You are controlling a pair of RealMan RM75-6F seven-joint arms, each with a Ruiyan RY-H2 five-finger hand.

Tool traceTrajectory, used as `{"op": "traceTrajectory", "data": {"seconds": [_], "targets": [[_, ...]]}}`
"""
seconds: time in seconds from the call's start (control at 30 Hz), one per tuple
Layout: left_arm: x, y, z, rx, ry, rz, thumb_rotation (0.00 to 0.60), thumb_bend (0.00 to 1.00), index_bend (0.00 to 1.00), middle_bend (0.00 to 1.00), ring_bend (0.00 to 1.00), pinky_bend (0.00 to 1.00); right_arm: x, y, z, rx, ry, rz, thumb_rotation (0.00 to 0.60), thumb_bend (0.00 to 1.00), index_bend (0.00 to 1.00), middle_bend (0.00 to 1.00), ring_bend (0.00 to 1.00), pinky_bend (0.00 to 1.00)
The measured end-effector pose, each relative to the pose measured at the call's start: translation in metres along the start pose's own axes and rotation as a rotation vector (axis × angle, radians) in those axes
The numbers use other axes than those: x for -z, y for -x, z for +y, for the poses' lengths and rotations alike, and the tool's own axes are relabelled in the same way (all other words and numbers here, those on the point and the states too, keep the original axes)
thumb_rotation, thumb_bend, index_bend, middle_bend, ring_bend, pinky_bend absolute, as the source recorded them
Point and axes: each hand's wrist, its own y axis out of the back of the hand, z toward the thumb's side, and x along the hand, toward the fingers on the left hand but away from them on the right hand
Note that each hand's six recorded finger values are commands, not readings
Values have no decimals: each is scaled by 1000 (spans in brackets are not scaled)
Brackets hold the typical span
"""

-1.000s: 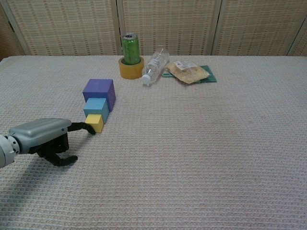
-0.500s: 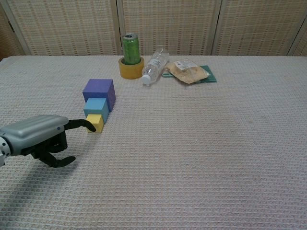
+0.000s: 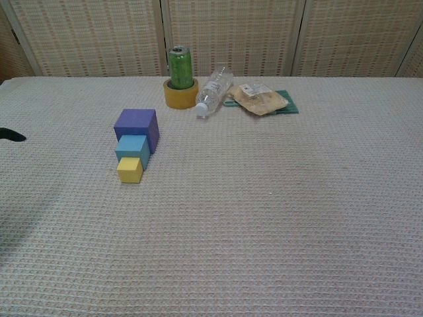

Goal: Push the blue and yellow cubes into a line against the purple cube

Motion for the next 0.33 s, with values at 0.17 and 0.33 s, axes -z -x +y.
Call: {"op": "traceTrajectory", "data": {"seconds": [0.17,0.33], "targets": [[59,50,23,-121,-36,208,600,395,19,96,11,166,-1,0,-3,-12,-2,-1,519,26,0,0,0,0],[80,73,42,-187,-32,260,600,396,0,91,9,168,1,3,-6,-22,-6,-21,520,26,0,0,0,0]]}}
